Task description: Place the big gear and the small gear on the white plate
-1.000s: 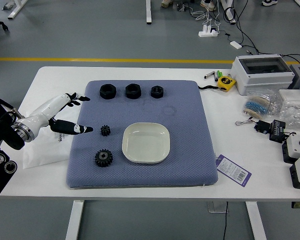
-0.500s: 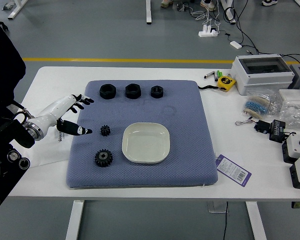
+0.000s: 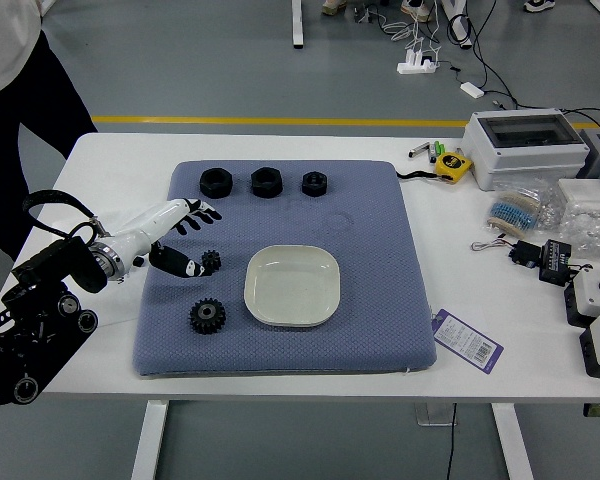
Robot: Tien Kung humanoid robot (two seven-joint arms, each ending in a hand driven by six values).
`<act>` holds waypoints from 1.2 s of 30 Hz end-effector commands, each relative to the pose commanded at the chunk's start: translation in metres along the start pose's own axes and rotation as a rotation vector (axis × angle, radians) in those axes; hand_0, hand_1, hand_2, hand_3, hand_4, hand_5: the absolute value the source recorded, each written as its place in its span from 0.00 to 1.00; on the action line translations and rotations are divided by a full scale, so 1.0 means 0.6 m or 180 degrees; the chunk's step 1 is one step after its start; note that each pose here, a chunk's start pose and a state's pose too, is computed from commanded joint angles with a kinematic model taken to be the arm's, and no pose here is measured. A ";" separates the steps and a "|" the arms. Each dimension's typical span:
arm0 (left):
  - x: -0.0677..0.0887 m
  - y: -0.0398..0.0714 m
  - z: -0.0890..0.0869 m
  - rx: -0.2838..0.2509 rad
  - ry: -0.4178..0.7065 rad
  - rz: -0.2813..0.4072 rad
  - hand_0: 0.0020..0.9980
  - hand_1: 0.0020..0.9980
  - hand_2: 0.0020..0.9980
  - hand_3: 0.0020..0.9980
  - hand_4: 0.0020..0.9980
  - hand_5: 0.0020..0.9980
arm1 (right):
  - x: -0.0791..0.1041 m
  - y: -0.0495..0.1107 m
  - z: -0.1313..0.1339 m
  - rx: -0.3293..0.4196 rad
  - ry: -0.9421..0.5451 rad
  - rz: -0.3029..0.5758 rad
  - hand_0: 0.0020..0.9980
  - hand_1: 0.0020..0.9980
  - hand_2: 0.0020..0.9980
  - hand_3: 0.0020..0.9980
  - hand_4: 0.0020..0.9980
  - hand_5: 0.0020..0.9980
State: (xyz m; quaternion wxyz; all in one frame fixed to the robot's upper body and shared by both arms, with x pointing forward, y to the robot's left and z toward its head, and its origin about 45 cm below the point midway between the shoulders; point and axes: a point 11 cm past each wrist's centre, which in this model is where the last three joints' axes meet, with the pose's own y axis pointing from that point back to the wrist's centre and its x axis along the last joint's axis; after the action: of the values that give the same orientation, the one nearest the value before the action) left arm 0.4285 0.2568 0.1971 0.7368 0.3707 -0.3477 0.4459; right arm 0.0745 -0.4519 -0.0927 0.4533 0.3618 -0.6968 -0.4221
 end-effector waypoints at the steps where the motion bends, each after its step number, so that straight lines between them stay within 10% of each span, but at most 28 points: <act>1: -0.003 -0.004 -0.001 0.0011 0.0005 -0.0010 0.55 0.66 0.74 0.75 1.00 0.07 | 0.000 0.000 0.001 -0.0004 0.0002 0.0000 0.66 0.66 0.75 0.63 0.88 0.73; 36: -0.036 -0.042 -0.029 0.0254 0.0048 -0.0130 0.43 0.49 0.53 0.58 0.82 0.01 | -0.001 0.000 -0.003 -0.0002 0.0032 0.0007 0.66 0.66 0.75 0.63 0.88 0.72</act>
State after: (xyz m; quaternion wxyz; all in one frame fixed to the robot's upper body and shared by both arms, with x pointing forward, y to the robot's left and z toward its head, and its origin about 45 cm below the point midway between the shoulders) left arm 0.4470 0.2548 0.1643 0.7329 0.4035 -0.3165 0.4471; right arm 0.0761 -0.4520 -0.0922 0.4573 0.3630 -0.6948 -0.4200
